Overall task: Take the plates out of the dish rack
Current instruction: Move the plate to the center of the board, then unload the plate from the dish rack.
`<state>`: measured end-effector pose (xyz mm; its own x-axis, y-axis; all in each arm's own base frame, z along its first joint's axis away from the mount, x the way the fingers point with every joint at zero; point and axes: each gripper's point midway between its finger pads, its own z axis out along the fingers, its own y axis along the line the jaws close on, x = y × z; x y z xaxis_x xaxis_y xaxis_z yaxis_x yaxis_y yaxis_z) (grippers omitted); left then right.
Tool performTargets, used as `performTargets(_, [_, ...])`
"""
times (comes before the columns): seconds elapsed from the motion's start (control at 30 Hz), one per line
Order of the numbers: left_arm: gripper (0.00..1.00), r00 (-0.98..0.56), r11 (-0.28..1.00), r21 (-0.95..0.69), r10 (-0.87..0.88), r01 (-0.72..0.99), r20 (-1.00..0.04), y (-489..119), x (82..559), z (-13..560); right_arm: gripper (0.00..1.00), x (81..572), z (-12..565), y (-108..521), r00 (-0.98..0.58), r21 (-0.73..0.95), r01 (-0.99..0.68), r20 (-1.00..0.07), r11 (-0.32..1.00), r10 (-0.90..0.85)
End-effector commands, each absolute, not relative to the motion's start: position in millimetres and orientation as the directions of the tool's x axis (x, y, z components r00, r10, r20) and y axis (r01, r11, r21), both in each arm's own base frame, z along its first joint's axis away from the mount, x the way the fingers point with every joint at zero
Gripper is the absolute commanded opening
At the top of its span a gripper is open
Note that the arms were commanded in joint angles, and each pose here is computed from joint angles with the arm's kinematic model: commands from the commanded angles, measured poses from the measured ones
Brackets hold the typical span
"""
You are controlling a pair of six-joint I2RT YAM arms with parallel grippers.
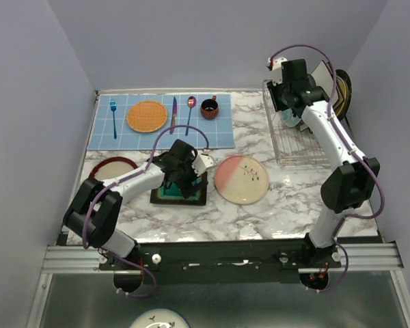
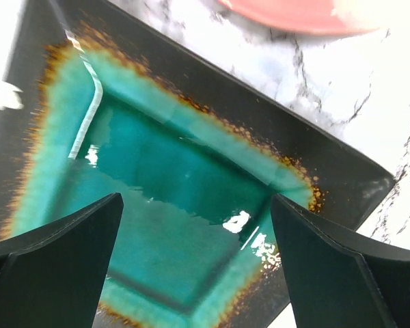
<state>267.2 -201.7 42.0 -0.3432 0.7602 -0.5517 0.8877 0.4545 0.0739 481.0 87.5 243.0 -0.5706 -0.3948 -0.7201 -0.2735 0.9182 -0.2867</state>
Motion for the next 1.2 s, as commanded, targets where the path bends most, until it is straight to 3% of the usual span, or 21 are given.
performTargets(0.0, [0.99, -0.269, 0.464, 0.145, 0.710, 0.874, -0.651, -212, 288, 97, 0.43, 491, 286, 61, -0.535, -0.331, -0.166, -0.761, 0.929, -0.367])
performTargets(0.1, [0.99, -0.236, 0.481, 0.162, 0.664, 0.862, -0.710, -221, 300, 128, 0.56, 494, 297, 46, -0.535, -0.340, -0.120, -0.769, 0.933, -0.350])
performTargets(0.13, [0.99, -0.230, 0.483, 0.164, 0.655, 0.860, -0.720, -223, 302, 134, 0.68, 499, 302, 42, -0.532, -0.341, -0.103, -0.775, 0.935, -0.341])
performTargets(0.17, [0.99, -0.226, 0.496, 0.164, 0.633, 0.853, -0.740, -227, 307, 145, 0.70, 501, 305, 34, -0.534, -0.342, -0.085, -0.777, 0.936, -0.332])
performTargets(0.47, [0.99, -0.180, 0.549, 0.189, 0.547, 0.814, -0.818, -243, 338, 187, 0.68, 525, 302, -10, -0.589, -0.362, 0.002, -0.754, 0.932, -0.292])
performTargets(0.57, [0.99, -0.166, 0.569, 0.200, 0.526, 0.798, -0.834, -246, 351, 192, 0.60, 536, 288, -16, -0.595, -0.375, 0.015, -0.748, 0.927, -0.293])
performTargets(0.77, [0.99, -0.182, 0.595, 0.179, 0.496, 0.784, -0.849, -248, 363, 193, 0.54, 554, 269, -24, -0.609, -0.337, 0.029, -0.753, 0.941, -0.251])
performTargets(1.17, [0.99, -0.198, 0.610, 0.184, 0.504, 0.771, -0.841, -243, 374, 192, 0.52, 572, 243, -37, -0.618, -0.322, 0.029, -0.750, 0.946, -0.236])
